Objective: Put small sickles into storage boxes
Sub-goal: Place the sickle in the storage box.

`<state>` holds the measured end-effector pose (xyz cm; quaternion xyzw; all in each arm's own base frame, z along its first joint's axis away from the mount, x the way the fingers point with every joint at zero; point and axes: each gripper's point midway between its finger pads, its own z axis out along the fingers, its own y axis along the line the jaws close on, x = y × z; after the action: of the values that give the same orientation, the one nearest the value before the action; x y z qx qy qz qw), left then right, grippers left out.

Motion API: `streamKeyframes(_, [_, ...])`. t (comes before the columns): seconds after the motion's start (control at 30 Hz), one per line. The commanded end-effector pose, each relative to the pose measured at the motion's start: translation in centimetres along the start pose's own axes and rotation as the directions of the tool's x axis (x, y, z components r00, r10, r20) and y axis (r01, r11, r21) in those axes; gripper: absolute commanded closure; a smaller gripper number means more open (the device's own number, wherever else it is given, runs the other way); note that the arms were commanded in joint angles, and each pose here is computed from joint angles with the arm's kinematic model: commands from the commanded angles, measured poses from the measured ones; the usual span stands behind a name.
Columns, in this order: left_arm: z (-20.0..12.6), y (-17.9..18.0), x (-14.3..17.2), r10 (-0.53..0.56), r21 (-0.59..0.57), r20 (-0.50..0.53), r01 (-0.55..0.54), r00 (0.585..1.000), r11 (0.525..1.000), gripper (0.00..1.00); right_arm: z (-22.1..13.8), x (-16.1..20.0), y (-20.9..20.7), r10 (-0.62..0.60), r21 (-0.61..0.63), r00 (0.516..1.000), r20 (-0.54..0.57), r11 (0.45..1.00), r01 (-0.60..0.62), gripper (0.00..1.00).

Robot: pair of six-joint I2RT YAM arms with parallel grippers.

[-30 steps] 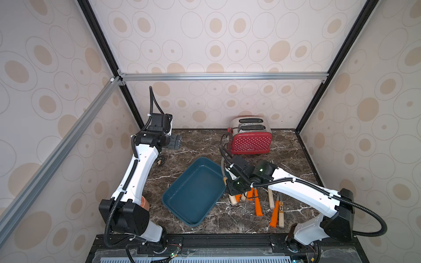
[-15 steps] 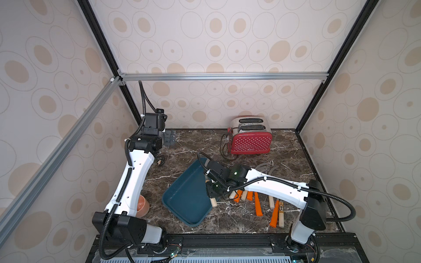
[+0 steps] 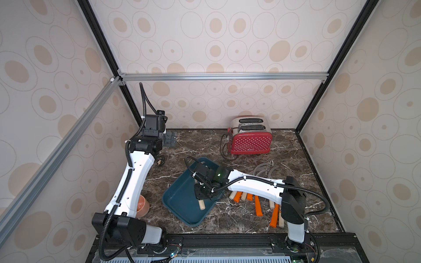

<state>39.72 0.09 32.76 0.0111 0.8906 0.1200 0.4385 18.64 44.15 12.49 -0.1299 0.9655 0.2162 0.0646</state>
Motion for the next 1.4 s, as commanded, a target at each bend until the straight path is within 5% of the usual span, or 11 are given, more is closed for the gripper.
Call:
streamKeyframes(0.0, [-1.1, -0.1, -0.5, 0.010, 0.018, 0.036, -0.011, 0.999, 1.000, 0.01, 1.0, -0.3, 0.6, 0.015, 0.007, 1.000, -0.011, 1.000, -0.015, 0.96])
streamKeyframes(0.57, [-0.4, -2.4, 0.9, 0.072, 0.137, 0.015, -0.073, 0.997, 0.988, 0.01, 5.5, -0.1, -0.7, 0.030, 0.068, 0.996, -0.079, 0.997, -0.024, 0.91])
streamKeyframes(1.13, [-0.6, -3.4, 2.0, 0.140, 0.199, 0.001, -0.137, 0.990, 0.970, 0.01, 8.6, -0.5, -2.5, 0.007, 0.160, 0.994, -0.113, 0.987, 0.011, 0.57])
streamKeyframes(1.37, [-0.8, -3.4, 1.0, 0.145, 0.201, 0.020, -0.146, 0.989, 0.969, 0.01, 5.7, -2.7, -2.6, -0.060, 0.190, 0.998, -0.007, 0.980, 0.060, 0.53])
